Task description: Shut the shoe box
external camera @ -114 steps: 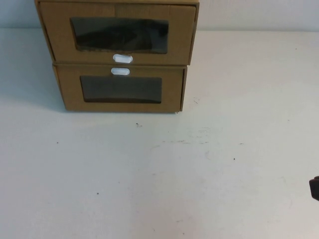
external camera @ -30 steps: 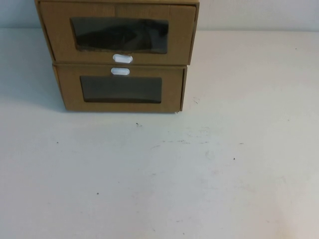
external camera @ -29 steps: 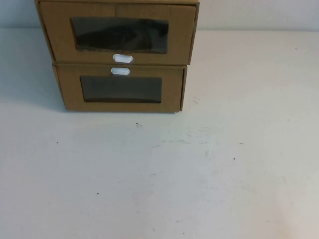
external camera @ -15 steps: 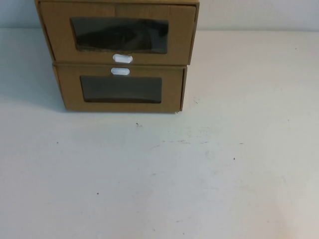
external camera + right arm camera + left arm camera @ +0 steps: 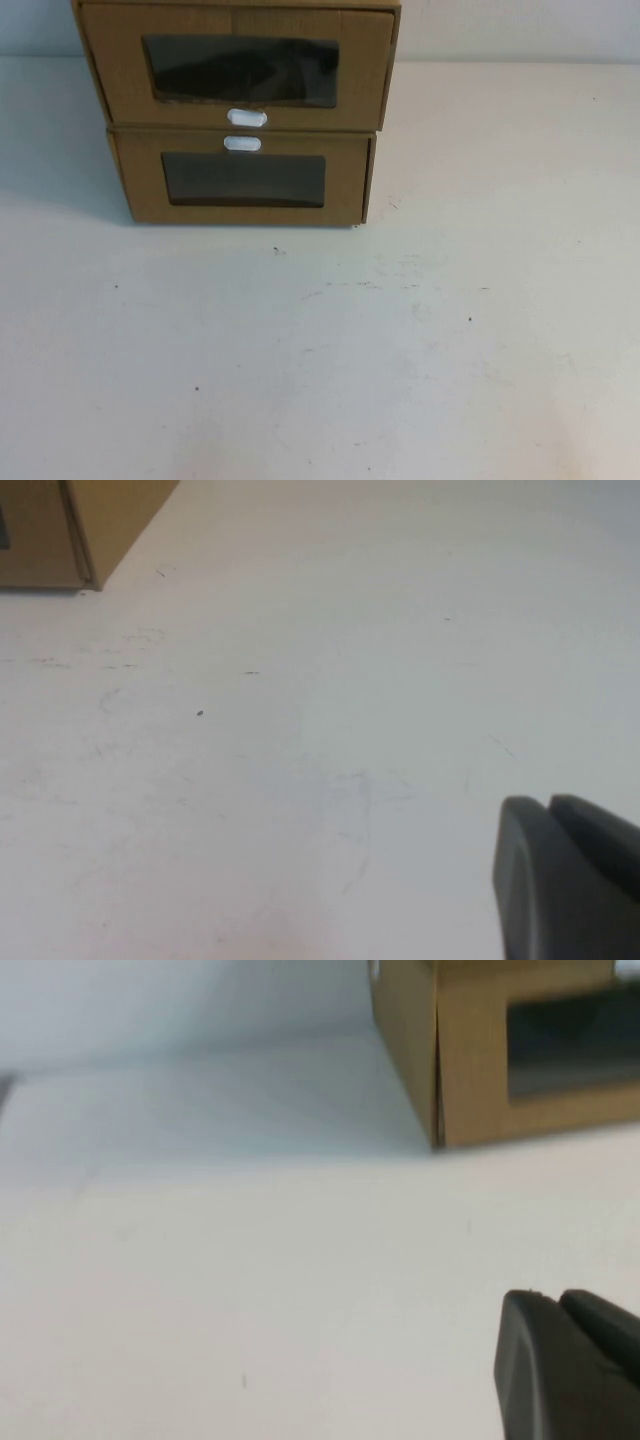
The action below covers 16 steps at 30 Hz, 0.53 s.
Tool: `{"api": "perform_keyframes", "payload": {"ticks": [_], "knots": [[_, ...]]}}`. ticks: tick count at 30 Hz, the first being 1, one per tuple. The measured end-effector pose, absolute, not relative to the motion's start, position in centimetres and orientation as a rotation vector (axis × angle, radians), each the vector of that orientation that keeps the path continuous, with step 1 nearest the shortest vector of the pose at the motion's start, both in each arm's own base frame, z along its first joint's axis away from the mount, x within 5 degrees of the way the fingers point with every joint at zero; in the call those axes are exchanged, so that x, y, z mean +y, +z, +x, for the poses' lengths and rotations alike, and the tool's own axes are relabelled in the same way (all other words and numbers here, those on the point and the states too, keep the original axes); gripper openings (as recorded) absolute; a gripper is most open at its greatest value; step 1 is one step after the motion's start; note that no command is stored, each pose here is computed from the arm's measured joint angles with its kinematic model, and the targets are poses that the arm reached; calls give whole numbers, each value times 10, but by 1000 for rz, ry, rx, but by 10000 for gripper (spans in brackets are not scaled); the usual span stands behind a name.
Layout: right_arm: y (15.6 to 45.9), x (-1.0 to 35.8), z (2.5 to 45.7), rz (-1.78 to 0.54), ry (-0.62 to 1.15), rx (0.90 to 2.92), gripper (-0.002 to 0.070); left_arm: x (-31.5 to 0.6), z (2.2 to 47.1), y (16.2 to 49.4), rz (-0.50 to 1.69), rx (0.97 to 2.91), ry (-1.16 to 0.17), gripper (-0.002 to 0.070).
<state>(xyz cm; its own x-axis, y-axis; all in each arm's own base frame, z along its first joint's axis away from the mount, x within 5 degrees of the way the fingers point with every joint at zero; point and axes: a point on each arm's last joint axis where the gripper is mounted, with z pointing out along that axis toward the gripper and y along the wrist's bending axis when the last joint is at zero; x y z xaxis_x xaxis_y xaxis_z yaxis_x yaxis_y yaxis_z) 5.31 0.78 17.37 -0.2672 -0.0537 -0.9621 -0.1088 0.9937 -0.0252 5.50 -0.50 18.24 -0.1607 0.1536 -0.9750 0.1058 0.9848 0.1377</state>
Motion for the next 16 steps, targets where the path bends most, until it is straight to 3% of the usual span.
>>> {"api": "perform_keyframes", "payload": {"ticks": [4,16], "knots": [[174,8,53,-118,53,1844,-11,-4,53,173,210,1845,56,-2],[174,8,53,-117,55,1844,-11,-4,53,172,207,1849,57,-2]]}}
